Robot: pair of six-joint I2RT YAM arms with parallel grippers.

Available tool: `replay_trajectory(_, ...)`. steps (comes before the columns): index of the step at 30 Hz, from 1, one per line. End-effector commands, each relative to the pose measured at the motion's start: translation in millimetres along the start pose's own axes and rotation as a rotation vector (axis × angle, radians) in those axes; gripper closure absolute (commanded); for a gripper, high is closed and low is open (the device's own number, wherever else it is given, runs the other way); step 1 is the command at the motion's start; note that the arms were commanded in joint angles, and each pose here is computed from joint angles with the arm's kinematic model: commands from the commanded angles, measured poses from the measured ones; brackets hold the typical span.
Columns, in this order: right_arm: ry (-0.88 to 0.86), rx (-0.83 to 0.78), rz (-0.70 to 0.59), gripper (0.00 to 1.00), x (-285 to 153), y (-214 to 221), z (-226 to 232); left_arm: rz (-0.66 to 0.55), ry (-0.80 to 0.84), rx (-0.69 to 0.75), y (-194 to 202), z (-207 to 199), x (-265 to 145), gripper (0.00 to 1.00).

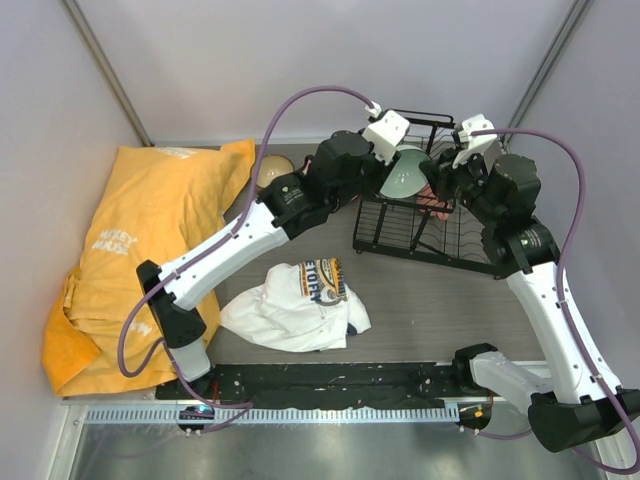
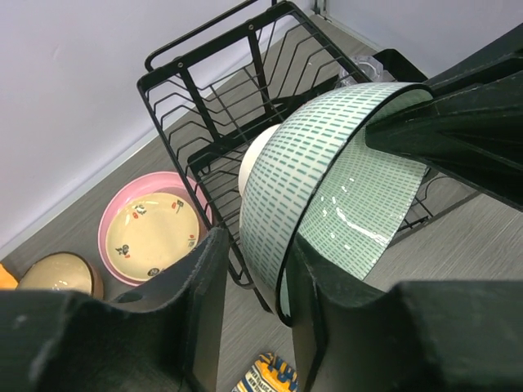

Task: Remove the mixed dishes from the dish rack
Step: Place the bowl at the center of the board.

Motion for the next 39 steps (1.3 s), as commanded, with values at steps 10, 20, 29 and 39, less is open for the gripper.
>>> replay_trajectory(10, 0.065, -0.026, -0.111, 0.94, -3.4, -30.4, -13.1, -0.077, -0.068, -0.014, -25.8, 19.8, -20.1, 1.0)
replay_trajectory(20, 0.029, -0.029, -0.098, 0.54, -3.4, -25.3, -6.8, -0.088, -0.102, -0.004, -29.9, 27.0, -22.8, 1.0)
replay_trajectory(29, -0.015, -0.027, -0.1, 0.25, -5.9, -26.3, 1.2, -0.111, -0.161, 0.006, -39.0, 42.6, -29.9, 1.0)
replay_trajectory(39, 0.017, -0.028, -0.108, 0.23, -9.1, -28.7, -3.9, -0.165, -0.277, -0.129, -57.6, 124.8, -52.8, 1.0)
Point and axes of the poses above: each gripper's point midway between its finger pads, its own x axis out along the fingers, its own z axis along the line the jaws close on, y = z × x, the point moved 1 cm from there along -x, back along the fingers, and after that the axes turned 5 degrees about -x, right-handed, at the moved point
